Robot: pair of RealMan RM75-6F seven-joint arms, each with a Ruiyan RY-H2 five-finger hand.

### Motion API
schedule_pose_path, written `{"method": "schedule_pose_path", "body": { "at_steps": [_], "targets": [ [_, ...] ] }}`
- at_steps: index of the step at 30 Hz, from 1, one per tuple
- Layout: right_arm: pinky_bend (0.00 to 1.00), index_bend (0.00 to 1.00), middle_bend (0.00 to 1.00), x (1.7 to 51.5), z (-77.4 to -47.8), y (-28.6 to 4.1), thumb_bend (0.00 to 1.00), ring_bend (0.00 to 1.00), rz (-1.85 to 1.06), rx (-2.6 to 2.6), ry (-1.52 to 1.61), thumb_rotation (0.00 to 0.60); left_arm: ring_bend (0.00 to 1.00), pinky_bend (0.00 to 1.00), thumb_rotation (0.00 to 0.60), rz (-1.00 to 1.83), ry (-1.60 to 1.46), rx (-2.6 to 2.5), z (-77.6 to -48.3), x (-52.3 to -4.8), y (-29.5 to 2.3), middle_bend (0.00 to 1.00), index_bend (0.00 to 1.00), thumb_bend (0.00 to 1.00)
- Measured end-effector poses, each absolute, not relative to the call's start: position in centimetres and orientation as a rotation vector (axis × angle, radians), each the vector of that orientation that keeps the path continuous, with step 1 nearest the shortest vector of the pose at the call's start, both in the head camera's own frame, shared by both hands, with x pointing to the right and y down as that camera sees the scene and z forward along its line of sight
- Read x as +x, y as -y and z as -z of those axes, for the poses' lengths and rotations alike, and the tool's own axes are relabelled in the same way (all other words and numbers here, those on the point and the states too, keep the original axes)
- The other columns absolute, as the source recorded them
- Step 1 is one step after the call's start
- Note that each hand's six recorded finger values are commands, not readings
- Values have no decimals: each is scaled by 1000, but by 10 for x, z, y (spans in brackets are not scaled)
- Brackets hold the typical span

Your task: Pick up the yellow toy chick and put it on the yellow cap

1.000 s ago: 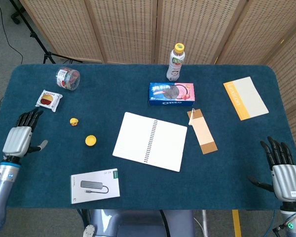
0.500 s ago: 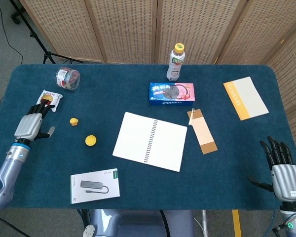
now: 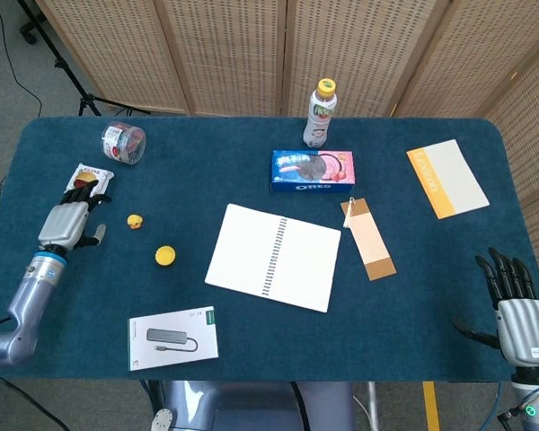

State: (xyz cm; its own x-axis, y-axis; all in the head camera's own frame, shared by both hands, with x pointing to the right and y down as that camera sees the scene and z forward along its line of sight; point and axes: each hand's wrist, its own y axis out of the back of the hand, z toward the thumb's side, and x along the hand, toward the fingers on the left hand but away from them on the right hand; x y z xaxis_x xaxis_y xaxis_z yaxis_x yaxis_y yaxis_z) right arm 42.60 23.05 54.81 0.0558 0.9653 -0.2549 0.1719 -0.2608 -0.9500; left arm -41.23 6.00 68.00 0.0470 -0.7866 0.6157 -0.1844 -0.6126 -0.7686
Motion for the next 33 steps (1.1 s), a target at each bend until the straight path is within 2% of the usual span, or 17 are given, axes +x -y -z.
{"method": "schedule_pose_path", "body": {
  "at_steps": [3,5,10,13,18,23,33],
  "targets": [
    [0,0,0,426,-548,-230,0,0,-1282,-1553,1182,600,0,0,600,1613,-970,-1825,-685,-410,-58,0,283,612],
    [0,0,0,427,-547,-230,0,0,-1281,-1552,1186,600,0,0,600,1621,-968,-1821,-688,-409,-57,0,283,584],
    [0,0,0,428,-547,-230,0,0,-1279,-1551,1192,600,0,0,600,1635,-932,-1800,-694,-406,-58,0,283,377],
    [0,0,0,428,-547,-229,0,0,-1278,-1550,1193,600,0,0,600,1645,-927,-1793,-697,-405,-59,0,283,307],
    [0,0,0,428,-546,-229,0,0,-1270,-1546,1200,600,0,0,600,1647,-928,-1793,-699,-403,-58,0,284,303],
    [0,0,0,427,-545,-230,0,0,-1266,-1545,1201,600,0,0,600,1650,-949,-1805,-701,-400,-58,0,306,346],
    [0,0,0,429,-545,-229,0,0,-1263,-1543,1208,600,0,0,600,1694,-953,-1814,-717,-394,-54,0,340,366]
  ]
}}
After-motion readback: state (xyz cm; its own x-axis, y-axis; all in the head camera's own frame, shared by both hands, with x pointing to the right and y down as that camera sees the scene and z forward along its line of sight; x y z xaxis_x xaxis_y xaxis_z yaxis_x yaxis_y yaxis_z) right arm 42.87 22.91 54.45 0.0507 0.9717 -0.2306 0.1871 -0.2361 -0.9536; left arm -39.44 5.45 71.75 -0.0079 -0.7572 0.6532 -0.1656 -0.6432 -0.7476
